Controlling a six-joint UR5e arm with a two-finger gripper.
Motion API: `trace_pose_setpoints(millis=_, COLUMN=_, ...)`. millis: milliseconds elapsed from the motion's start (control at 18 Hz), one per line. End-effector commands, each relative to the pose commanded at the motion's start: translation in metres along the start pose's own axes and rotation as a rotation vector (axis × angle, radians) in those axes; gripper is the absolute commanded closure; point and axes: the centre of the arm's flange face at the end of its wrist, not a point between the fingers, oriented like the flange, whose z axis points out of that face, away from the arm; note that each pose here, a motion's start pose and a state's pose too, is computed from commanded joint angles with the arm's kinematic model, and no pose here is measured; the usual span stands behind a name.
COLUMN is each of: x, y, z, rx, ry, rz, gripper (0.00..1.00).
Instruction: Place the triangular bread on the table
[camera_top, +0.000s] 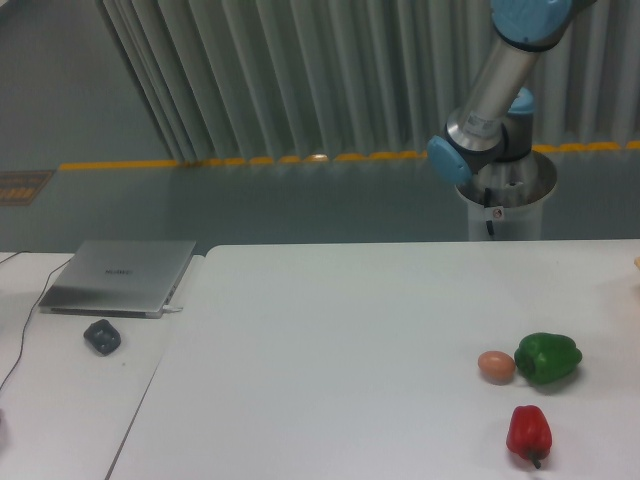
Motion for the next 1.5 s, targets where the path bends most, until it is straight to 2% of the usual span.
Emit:
trace_pose_setpoints(millis=167, x=0.02, y=-0.053, z=0.015, rx=0.045, ry=-0.007, rz=-0.122, gripper=0.73)
trace_pose_setpoints(millis=278, x=0.033, y=-0.083, z=0.029, rx=0.047, ry=-0.048, rz=-0.144, gripper=0.73)
trace_pose_setpoints(millis=389, x=0.038, y=-0.097, z=0.038, rx=0.059, ry=-0.1, rz=-0.166, gripper=0.73)
trace_pose_setpoints(millis=556, x=0.045, y=-0.118, z=0.039, rx=0.071, ry=-0.172, rz=-0.134, gripper=0.73)
trace_pose_setpoints(millis=778, x=0.057, y=-0.146, z=0.061, rx=0.084, ry=-0.209, rz=-0.118, gripper=0.73)
trace_pose_setpoints(millis=944, x=0.071, y=-0.163, z=0.083, rx=0.027, ry=-0.19, rz=-0.098, gripper=0.72)
trace_pose_setpoints(millis=1056, x=0.08, y=-0.167, z=0.107, rx=0.007, ry=-0.147, rz=-0.09, gripper=0.72)
trace_pose_setpoints(millis=1500, x=0.08, y=-0.175, z=0.128, rx=0.003, ry=-0.116, rz=-0.099, gripper=0.66)
